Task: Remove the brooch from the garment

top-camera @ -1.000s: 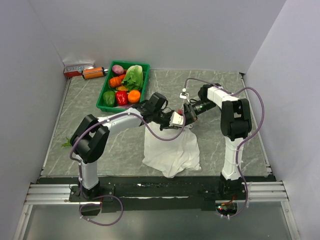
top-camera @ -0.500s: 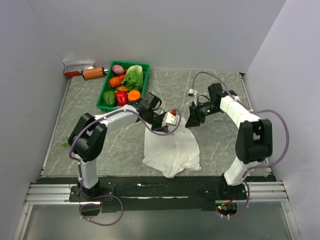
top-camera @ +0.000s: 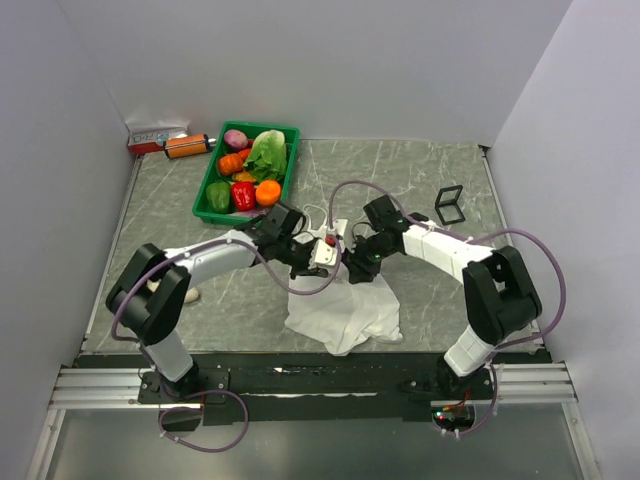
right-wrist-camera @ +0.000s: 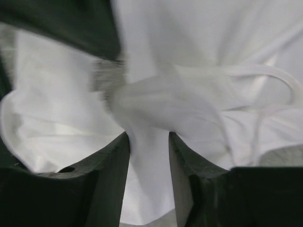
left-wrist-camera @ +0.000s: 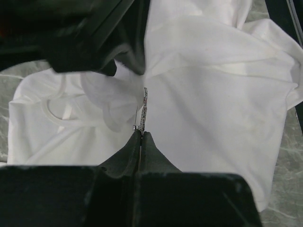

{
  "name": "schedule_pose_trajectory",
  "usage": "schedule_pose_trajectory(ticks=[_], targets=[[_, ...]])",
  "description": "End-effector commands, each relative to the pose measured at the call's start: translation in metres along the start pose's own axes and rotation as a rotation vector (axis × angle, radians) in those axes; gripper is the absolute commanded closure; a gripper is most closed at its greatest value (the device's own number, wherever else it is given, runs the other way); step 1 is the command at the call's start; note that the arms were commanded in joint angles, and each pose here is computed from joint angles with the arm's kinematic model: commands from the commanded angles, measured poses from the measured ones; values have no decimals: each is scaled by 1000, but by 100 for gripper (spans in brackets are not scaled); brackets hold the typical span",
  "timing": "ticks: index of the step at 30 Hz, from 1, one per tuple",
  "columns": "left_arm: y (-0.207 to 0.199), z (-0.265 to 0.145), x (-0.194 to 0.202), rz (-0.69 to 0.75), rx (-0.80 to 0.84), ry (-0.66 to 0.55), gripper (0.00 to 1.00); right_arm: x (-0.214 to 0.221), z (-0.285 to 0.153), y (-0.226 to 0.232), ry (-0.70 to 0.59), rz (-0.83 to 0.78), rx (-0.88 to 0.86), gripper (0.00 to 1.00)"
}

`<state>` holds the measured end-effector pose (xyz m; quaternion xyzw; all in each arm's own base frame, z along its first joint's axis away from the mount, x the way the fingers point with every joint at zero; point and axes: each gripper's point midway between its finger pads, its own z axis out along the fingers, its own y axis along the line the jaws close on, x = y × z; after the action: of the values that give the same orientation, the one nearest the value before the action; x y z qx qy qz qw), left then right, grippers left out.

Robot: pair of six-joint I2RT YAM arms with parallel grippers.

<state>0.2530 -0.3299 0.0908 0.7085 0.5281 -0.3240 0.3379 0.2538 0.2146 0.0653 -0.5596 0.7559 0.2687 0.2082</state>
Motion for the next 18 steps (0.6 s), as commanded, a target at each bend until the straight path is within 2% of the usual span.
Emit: schedule_pose_trajectory(ticks=[1, 6, 13, 18], targets=[[2, -11, -31, 85, -45, -119, 99, -6, 2, -48, 34, 44, 203, 60], [-13, -10, -23, 163, -83, -131, 99, -13, 6, -58, 26, 111, 218, 69], [-8, -6, -22, 349, -218, -163, 99, -19, 11, -37, -24, 241, 140, 72], [-4, -2, -33, 461, -317, -210, 99, -16, 13, -26, -30, 257, 100, 71]])
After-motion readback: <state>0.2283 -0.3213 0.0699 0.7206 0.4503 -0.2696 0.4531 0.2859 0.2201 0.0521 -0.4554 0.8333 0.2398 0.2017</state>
